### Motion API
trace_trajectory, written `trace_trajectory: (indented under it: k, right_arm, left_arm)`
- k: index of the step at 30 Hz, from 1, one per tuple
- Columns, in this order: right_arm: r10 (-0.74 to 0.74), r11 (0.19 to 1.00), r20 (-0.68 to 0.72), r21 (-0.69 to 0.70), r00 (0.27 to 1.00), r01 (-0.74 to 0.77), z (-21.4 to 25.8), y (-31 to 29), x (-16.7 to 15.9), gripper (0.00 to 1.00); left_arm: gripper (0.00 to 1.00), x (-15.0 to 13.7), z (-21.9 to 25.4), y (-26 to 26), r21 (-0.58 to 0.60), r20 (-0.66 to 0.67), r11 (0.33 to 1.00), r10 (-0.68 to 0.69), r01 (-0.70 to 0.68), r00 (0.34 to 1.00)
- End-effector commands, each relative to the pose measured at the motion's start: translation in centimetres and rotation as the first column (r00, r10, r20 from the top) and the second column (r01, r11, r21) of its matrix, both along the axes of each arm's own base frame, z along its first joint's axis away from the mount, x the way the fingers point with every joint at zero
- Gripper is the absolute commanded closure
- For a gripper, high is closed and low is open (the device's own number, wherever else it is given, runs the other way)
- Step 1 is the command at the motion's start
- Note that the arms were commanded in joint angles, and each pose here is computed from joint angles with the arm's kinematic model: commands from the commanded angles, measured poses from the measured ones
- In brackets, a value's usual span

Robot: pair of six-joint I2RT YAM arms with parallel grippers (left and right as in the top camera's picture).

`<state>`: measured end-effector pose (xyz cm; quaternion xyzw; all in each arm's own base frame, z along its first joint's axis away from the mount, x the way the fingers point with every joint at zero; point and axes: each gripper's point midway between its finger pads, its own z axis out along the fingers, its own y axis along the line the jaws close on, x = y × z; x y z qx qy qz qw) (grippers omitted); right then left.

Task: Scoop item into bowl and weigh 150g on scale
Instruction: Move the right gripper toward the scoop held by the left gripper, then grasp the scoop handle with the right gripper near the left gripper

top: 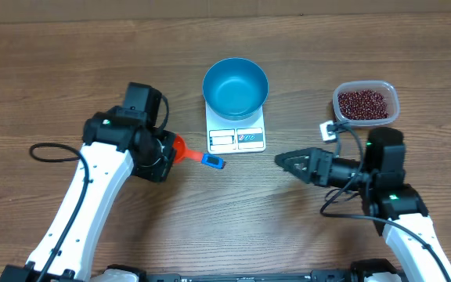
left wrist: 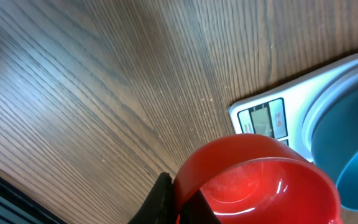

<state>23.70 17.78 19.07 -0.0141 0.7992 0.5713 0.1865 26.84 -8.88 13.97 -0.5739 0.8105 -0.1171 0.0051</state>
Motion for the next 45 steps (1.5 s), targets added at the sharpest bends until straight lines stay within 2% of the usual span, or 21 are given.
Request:
trace_trajectory:
  k: [1, 4, 7, 15, 21, 27, 31, 36, 45]
  right_arm:
    - [-0.051, 0.998, -0.045, -0.032, 0.998, 0.049, 0.3, 1.4, 0.6, 0.0]
    - [-0.109, 0.992, -0.063, -0.072, 0.992, 0.105, -0.2, 3.1, 1.0, 0.01]
    - [-0.157, 0.985, -0.069, -0.08, 0.985, 0.152, 0.0, 4.7, 1.1, 0.09]
    - [-0.235, 0.971, -0.138, -0.083, 0.962, 0.225, -0.5, 7.2, 1.0, 0.22]
    - [-0.2, 0.98, -0.165, -0.049, 0.966, 0.194, -0.6, 9.2, 0.6, 0.27]
    - [-0.177, 0.984, -0.206, -0.03, 0.962, 0.174, -1.2, 10.8, 0.5, 0.39]
    - [-0.17, 0.985, -0.198, -0.019, 0.965, 0.169, -1.2, 11.1, 0.7, 0.44]
    - [-0.163, 0.986, -0.178, 0.003, 0.97, 0.166, -0.5, 11.3, 0.8, 0.56]
    - [-0.163, 0.986, -0.178, 0.003, 0.97, 0.166, -0.5, 11.3, 0.8, 0.62]
  left_arm:
    - [0.96, -0.4, -0.8, -0.8, -0.038, -0.055, 0.997, 0.059, -0.061, 0.997]
    - [0.96, -0.3, -0.9, -1.3, -0.062, -0.06, 0.996, 0.054, -0.057, 0.997]
    - [0.96, -0.4, -0.9, -1.6, -0.062, -0.06, 0.997, 0.04, -0.044, 0.997]
    - [0.96, -1.0, -0.9, -3.3, -0.064, -0.056, 0.998, -0.022, 0.019, 0.998]
    - [0.96, -1.0, -0.8, -4.3, -0.069, -0.037, 0.996, -0.055, 0.052, 0.998]
    - [0.96, -0.6, -0.6, -5.6, -0.089, 0.0, 0.992, -0.085, 0.085, 0.996]
    - [0.96, -0.6, -0.5, -6.2, -0.092, 0.011, 0.991, -0.099, 0.1, 0.995]
    - [0.95, -0.7, -0.5, -6.6, -0.091, 0.015, 0.989, -0.116, 0.116, 0.993]
    - [0.95, -1.0, -0.5, -7.2, -0.096, 0.015, 0.986, -0.136, 0.137, 0.991]
